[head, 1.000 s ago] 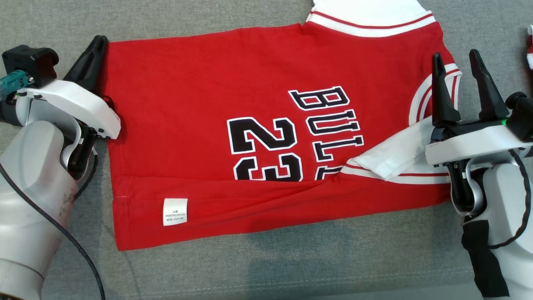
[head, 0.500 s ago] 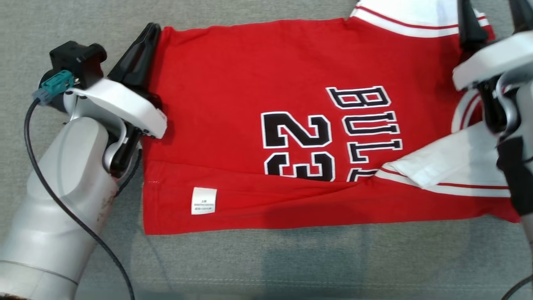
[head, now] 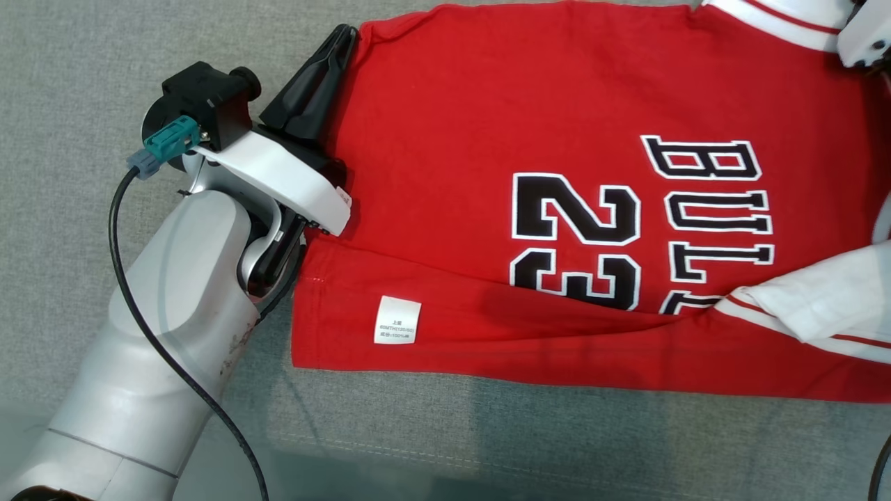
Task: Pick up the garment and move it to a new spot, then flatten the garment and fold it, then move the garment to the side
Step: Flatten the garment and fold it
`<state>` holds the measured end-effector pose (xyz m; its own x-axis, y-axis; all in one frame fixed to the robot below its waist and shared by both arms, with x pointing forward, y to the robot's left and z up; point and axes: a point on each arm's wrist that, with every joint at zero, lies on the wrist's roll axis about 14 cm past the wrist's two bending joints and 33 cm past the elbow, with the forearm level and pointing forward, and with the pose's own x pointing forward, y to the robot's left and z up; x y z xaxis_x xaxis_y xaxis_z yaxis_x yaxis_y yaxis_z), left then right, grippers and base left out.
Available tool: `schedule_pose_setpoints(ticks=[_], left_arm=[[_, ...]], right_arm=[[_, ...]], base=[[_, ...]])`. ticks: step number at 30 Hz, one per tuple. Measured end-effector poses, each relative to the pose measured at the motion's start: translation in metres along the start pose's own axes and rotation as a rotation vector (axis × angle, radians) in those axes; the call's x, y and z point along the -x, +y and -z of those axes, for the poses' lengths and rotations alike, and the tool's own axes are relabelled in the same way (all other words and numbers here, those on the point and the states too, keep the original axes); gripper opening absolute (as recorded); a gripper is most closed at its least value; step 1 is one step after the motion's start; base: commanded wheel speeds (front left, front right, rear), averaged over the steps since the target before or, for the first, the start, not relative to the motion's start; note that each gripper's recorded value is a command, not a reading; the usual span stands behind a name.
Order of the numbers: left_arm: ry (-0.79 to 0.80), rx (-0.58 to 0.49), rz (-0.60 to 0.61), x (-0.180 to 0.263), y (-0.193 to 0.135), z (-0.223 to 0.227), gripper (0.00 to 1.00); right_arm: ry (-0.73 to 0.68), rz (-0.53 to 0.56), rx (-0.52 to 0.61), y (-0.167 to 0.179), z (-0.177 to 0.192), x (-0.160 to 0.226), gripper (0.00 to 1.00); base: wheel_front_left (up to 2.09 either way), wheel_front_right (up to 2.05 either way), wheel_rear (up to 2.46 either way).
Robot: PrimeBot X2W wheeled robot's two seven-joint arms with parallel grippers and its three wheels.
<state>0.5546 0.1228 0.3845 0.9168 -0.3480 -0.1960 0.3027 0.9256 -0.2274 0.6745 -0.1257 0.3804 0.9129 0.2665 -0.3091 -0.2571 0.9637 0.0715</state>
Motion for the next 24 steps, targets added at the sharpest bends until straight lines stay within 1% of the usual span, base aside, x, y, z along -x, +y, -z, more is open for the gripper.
schedule_pose_setpoints(ticks=[3, 4, 5, 6, 7, 8, 9, 10, 11, 12, 14, 15, 20, 24], left_arm=[[0.005, -0.001, -0.009, 0.001, 0.004, 0.002, 0.0], [0.005, -0.002, -0.01, 0.001, 0.005, 0.002, 0.0], [0.003, -0.004, -0.01, 0.0, 0.006, 0.001, 0.0], [0.002, -0.006, -0.011, -0.001, 0.006, 0.001, 0.0], [0.002, -0.006, -0.011, -0.001, 0.006, 0.001, 0.0], [0.002, -0.005, -0.011, -0.001, 0.006, 0.001, 0.0], [0.002, -0.006, -0.011, -0.001, 0.006, 0.001, 0.0], [0.002, -0.006, -0.011, -0.001, 0.006, 0.001, 0.0], [0.003, -0.007, -0.009, -0.001, 0.006, 0.001, 0.0], [0.003, -0.007, -0.007, -0.001, 0.005, 0.001, 0.0], [0.005, -0.008, -0.004, -0.001, 0.004, 0.001, 0.0], [0.004, -0.008, -0.003, -0.001, 0.003, 0.001, 0.0], [0.003, -0.014, 0.0, -0.001, 0.002, -0.001, 0.0], [0.001, -0.018, 0.002, 0.0, 0.0, -0.004, 0.0]], right_arm=[[0.015, 0.0, -0.016, 0.001, 0.001, -0.009, 1.0], [0.022, 0.0, -0.015, 0.001, 0.002, -0.011, 0.93], [0.03, -0.002, -0.009, 0.002, 0.003, -0.013, 0.9], [0.037, -0.006, -0.001, 0.003, 0.003, -0.014, 0.83], [0.046, -0.008, 0.001, 0.003, 0.004, -0.015, 0.73], [0.054, -0.007, -0.001, 0.003, 0.005, -0.016, 0.5], [0.055, -0.006, -0.005, 0.003, 0.004, -0.016, 0.48], [0.061, -0.01, -0.004, 0.004, 0.004, -0.017, 0.35], [0.064, -0.011, -0.003, 0.005, 0.004, -0.017, 0.27], [0.063, -0.01, -0.01, 0.005, 0.003, -0.017, 0.21], [0.063, -0.009, -0.026, 0.004, 0.003, -0.016, 0.02], [0.064, -0.01, -0.027, 0.005, 0.002, -0.015, 0.0], [0.063, -0.009, -0.044, 0.005, -0.001, -0.011, 0.0], [0.008, -0.017, -0.059, 0.007, -0.016, -0.005, 0.0]], base=[[0.0, 0.0, 0.0], [0.0, 0.0, 0.0], [0.0, 0.0, 0.0], [0.0, 0.0, 0.0], [0.0, 0.0, 0.0], [0.0, 0.0, 0.0], [0.0, 0.0, 0.0], [0.0, 0.0, 0.0], [0.0, 0.0, 0.0], [0.0, 0.0, 0.0], [0.0, 0.0, 0.0], [0.0, 0.0, 0.0], [0.0, 0.0, 0.0], [0.0, 0.0, 0.0]])
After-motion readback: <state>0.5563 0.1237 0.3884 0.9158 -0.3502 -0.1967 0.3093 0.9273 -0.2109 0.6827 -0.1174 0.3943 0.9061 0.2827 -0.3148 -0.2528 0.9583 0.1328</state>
